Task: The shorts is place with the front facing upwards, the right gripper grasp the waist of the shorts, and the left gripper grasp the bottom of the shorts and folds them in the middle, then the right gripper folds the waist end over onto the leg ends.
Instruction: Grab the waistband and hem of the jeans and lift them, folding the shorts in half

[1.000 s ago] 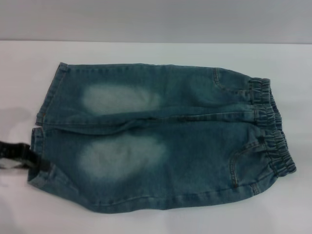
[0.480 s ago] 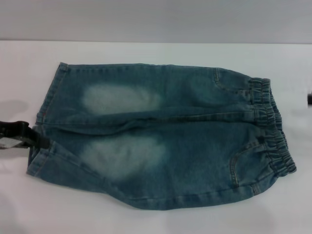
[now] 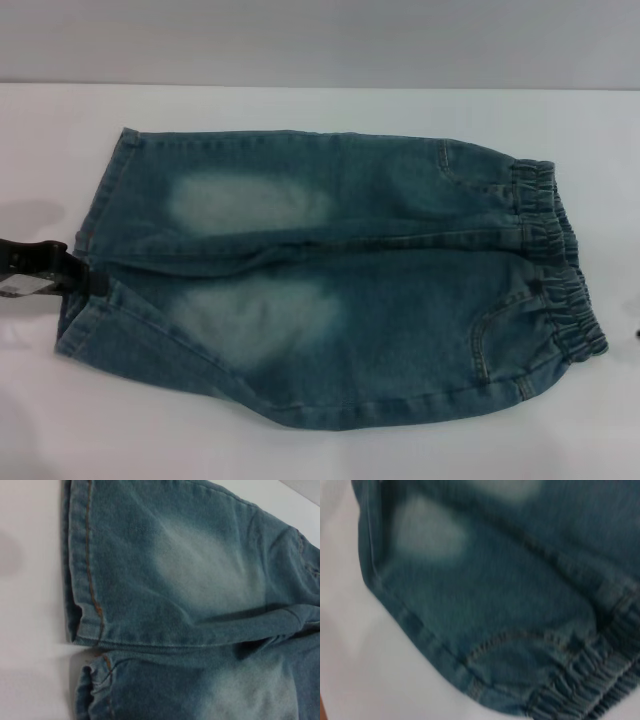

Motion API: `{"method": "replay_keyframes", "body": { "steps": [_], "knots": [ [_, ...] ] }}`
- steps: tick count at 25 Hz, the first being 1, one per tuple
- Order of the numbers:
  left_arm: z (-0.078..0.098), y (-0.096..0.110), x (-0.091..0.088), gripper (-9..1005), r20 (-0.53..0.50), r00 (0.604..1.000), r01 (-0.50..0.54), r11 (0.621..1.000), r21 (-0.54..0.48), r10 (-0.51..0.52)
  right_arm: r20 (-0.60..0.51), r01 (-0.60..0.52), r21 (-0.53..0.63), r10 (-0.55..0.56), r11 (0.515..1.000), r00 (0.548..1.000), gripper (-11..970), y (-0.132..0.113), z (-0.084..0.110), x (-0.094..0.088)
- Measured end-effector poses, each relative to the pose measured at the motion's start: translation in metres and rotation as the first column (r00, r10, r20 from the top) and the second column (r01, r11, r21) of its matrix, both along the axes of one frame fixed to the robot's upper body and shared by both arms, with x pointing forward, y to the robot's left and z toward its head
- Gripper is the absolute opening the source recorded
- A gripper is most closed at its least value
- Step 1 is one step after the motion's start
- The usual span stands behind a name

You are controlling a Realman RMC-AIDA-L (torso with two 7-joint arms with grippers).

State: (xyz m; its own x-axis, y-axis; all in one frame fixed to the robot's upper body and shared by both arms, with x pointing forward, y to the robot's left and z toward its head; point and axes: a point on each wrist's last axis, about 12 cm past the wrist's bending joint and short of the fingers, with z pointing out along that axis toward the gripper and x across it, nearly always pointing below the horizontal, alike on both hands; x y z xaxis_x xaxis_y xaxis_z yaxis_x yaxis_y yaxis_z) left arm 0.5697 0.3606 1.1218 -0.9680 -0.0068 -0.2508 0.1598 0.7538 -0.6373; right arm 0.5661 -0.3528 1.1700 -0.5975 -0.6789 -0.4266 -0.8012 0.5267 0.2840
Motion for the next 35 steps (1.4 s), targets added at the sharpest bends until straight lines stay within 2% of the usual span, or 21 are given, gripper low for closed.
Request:
{"method": "replay_keyframes", "body": {
  "steps": [5,9,23,35],
  "knots": [
    [-0.002,-0.002,0.0,45,0.001,1.0,0.0,1.0,-0.002,0.0,-0.034,-0.034,-0.103,0.031,0.994,0.999,727,0.017,-0.013,0.005],
    [-0.003,-0.004,0.0,47,0.0,1.0,0.001,1.0,-0.005,-0.001,-0.036,-0.052,-0.141,0.047,0.989,0.998,726,0.028,-0.022,0.009],
    [-0.002,-0.006,0.0,53,0.006,1.0,-0.002,1.0,-0.02,0.002,-0.072,-0.085,-0.191,0.072,0.978,0.995,727,0.042,-0.044,0.01],
    [-0.002,-0.006,0.001,59,0.009,1.0,-0.003,1.0,-0.017,0.004,-0.057,-0.098,-0.183,0.089,0.978,0.994,726,0.054,-0.046,0.014]
  ]
}}
